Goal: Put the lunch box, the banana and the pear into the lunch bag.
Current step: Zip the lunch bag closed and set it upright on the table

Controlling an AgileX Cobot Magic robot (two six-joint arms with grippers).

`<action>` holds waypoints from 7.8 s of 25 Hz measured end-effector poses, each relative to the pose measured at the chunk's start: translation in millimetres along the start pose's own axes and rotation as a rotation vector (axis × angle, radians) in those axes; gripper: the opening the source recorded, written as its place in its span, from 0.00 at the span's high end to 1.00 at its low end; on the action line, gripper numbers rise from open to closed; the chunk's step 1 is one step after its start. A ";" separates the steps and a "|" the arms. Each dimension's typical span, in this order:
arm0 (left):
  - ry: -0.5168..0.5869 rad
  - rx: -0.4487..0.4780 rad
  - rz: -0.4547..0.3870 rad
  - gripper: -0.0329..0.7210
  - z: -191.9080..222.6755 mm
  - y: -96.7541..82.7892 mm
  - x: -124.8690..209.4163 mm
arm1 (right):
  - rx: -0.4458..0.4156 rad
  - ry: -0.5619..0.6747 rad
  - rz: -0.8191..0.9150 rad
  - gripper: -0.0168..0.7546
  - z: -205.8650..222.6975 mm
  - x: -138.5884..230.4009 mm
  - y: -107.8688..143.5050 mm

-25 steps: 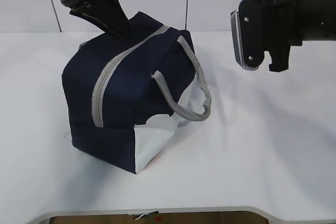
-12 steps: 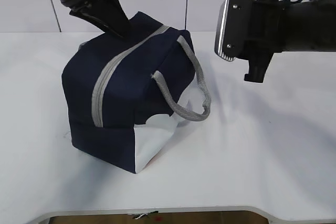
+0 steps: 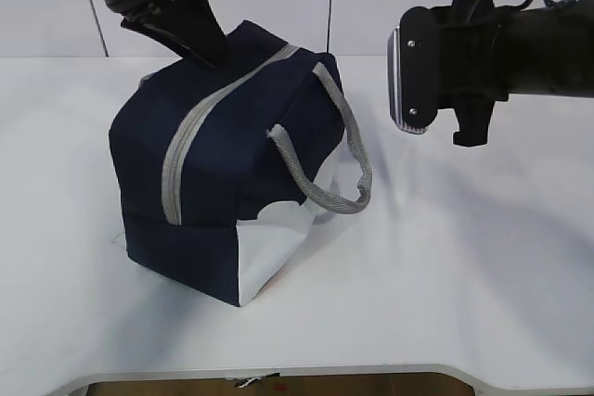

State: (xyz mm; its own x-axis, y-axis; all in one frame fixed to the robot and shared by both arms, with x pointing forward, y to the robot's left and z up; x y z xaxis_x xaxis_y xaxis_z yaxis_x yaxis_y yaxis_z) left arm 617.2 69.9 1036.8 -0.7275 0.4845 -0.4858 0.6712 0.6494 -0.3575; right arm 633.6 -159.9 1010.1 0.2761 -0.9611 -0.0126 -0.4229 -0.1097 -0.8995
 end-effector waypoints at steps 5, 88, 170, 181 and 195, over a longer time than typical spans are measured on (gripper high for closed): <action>0.020 -0.027 -0.002 0.54 -0.1 4.7 3.4 | 0.003 0.016 0.012 0.50 0.0 2.7 0.1; 0.027 -0.091 -0.087 0.54 -12.2 8.2 6.9 | -0.739 0.301 1.258 0.50 -130.9 -55.0 80.1; 0.114 -0.401 0.533 0.51 17.7 -66.1 -33.3 | -0.458 0.451 1.244 0.52 -124.0 -10.7 43.6; 0.247 -0.468 0.546 0.52 32.9 -40.9 -6.3 | -0.457 0.457 1.240 0.52 -124.4 -9.5 43.9; 0.295 -0.527 0.606 0.93 39.8 -25.8 -6.3 | -0.456 0.459 1.246 0.52 -124.4 -9.5 43.9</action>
State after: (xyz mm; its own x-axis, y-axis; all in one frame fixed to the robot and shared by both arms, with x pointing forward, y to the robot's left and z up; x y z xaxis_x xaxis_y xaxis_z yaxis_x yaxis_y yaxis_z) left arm 610.1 26.7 1017.4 -0.3204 0.9214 -0.2199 0.8558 0.3811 0.3499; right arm 505.1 -187.1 1025.1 -0.7478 -0.4736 -0.4653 -0.4418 0.8781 -0.1836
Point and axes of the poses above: a point on each arm's last joint axis where the gripper is mounted, z pointing out along that axis toward the gripper, y along the wrist's bending axis when the last joint is at zero, x = y × z, the point moved 8 cm from there along z, pointing out along that axis toward the gripper, and after that the axes turned 3 degrees about -z, right-handed, at the moved point
